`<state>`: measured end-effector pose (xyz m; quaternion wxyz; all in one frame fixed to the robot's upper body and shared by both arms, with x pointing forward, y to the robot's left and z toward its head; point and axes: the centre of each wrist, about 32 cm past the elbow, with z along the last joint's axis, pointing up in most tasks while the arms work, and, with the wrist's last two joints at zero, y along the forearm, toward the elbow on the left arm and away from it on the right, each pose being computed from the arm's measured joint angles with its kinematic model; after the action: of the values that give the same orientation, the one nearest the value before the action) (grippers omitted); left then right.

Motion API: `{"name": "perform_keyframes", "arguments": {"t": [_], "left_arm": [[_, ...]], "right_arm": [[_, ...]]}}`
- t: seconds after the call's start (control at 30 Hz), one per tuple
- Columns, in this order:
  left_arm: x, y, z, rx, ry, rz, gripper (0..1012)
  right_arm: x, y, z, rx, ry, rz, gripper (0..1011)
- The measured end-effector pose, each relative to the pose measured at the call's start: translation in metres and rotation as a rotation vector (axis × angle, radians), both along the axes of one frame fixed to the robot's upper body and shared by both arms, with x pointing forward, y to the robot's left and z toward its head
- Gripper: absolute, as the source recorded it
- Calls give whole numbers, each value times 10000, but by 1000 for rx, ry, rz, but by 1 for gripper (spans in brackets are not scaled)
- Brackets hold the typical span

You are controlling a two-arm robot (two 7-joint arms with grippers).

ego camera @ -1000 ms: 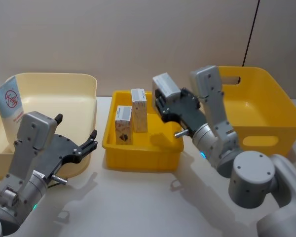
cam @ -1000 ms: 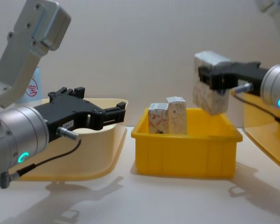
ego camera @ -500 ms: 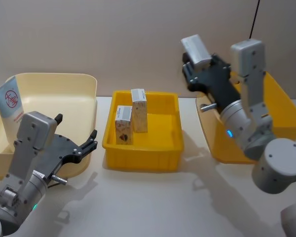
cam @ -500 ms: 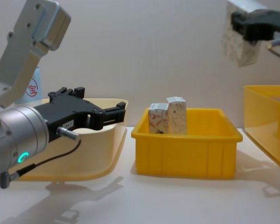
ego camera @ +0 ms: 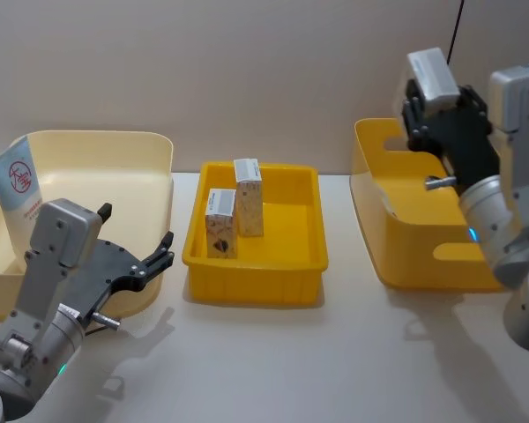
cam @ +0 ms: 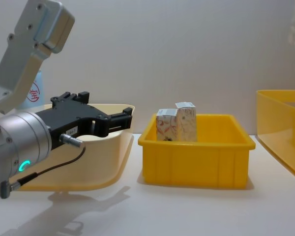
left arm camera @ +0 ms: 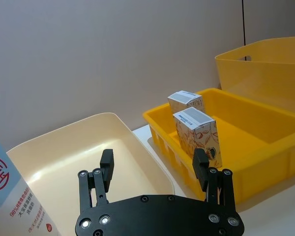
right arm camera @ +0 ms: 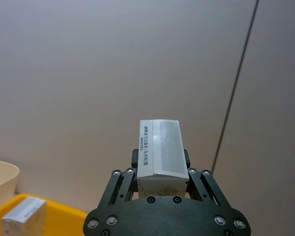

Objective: Bimanual collaborative sorting of washing and personal care products

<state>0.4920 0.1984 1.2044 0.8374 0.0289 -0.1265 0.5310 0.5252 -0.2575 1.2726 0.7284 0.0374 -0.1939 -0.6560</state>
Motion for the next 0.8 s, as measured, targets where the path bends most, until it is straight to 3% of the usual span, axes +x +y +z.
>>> {"name": "perform_keyframes", "arguments": {"t": [0.2,0.37,0.8], "left_arm": [[0,0,0,0,0,0,1000],[0,0,0,0,0,0,1000],[0,0,0,0,0,0,1000]], "right_arm": [[-69,-98,-31,4,36,-71,413],[-128,-164,-75,21,100,-136,413],[-110,-149,-165,73,266,-212,413]]}}
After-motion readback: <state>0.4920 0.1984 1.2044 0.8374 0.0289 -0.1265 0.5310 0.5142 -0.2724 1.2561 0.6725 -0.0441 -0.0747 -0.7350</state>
